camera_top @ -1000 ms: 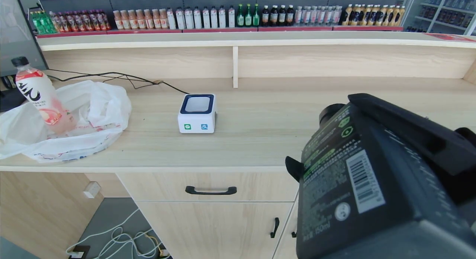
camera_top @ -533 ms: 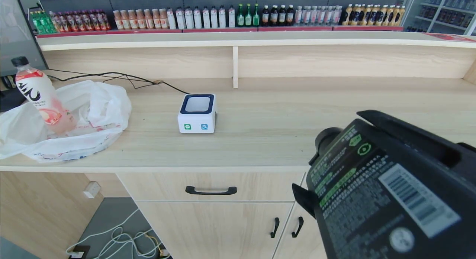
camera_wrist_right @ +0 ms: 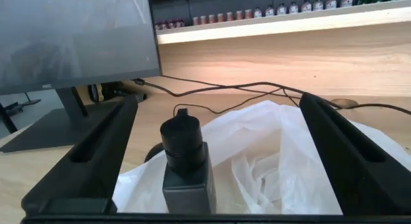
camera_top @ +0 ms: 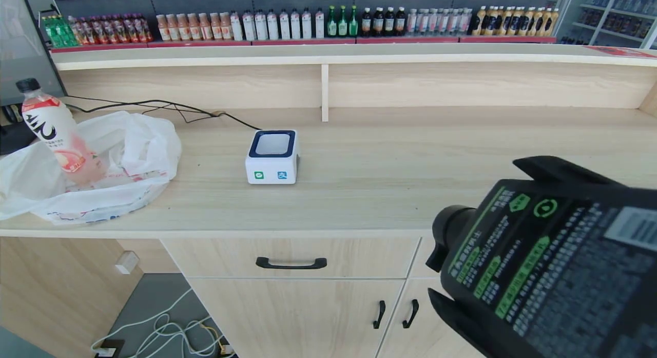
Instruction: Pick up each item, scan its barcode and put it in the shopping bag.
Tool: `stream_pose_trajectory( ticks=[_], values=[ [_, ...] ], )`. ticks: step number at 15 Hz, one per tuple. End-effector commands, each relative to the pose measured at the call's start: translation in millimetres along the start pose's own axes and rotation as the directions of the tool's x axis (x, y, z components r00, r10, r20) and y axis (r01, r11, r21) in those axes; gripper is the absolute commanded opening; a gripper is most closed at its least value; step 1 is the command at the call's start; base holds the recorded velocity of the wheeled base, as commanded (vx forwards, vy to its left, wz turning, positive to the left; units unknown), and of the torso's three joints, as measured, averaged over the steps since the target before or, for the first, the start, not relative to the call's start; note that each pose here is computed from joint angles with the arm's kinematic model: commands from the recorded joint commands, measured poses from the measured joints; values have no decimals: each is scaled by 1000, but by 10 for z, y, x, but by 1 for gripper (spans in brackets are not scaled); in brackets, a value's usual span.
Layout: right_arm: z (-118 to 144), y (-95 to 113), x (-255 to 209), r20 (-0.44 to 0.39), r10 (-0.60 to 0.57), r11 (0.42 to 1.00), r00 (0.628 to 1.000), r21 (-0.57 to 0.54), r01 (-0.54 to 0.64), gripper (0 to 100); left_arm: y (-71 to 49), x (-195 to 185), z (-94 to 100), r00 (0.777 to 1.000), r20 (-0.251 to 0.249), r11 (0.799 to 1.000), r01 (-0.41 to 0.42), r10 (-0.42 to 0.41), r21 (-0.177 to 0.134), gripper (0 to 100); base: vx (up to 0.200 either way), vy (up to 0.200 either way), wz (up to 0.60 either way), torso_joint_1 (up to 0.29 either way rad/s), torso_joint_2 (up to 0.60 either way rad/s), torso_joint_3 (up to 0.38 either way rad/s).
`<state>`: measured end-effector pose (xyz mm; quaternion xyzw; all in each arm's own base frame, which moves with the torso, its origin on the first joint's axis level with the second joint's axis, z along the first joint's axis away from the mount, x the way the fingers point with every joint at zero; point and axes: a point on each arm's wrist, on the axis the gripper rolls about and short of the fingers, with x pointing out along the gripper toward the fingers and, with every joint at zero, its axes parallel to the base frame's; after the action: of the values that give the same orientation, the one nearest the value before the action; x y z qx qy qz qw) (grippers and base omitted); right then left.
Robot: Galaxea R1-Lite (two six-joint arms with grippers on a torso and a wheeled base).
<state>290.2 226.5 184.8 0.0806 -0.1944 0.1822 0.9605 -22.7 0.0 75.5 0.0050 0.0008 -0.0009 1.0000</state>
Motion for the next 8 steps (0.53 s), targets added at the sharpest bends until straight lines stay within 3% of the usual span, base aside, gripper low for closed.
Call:
stream_pose_trajectory(
  ticks=[1, 5, 8],
  values=[
    [203, -12, -109, 21, 7, 1000, 1000, 28, -7, 100, 0, 0, 0, 1000, 0, 1000, 0, 0, -1, 100, 0, 0, 0, 0, 0, 0],
    [512, -132, -468, 13, 21, 999, 1000, 31, -21, 100, 0, 0, 0, 1000, 0, 1000, 0, 0, -2, 100, 0, 0, 0, 0, 0, 0],
    [499, -239, -866, -83, 99, 995, 992, -19, -101, 100, 0, 0, 0, 1000, 0, 1000, -2, 2, -4, 100, 0, 0, 0, 0, 0, 0]
  ],
)
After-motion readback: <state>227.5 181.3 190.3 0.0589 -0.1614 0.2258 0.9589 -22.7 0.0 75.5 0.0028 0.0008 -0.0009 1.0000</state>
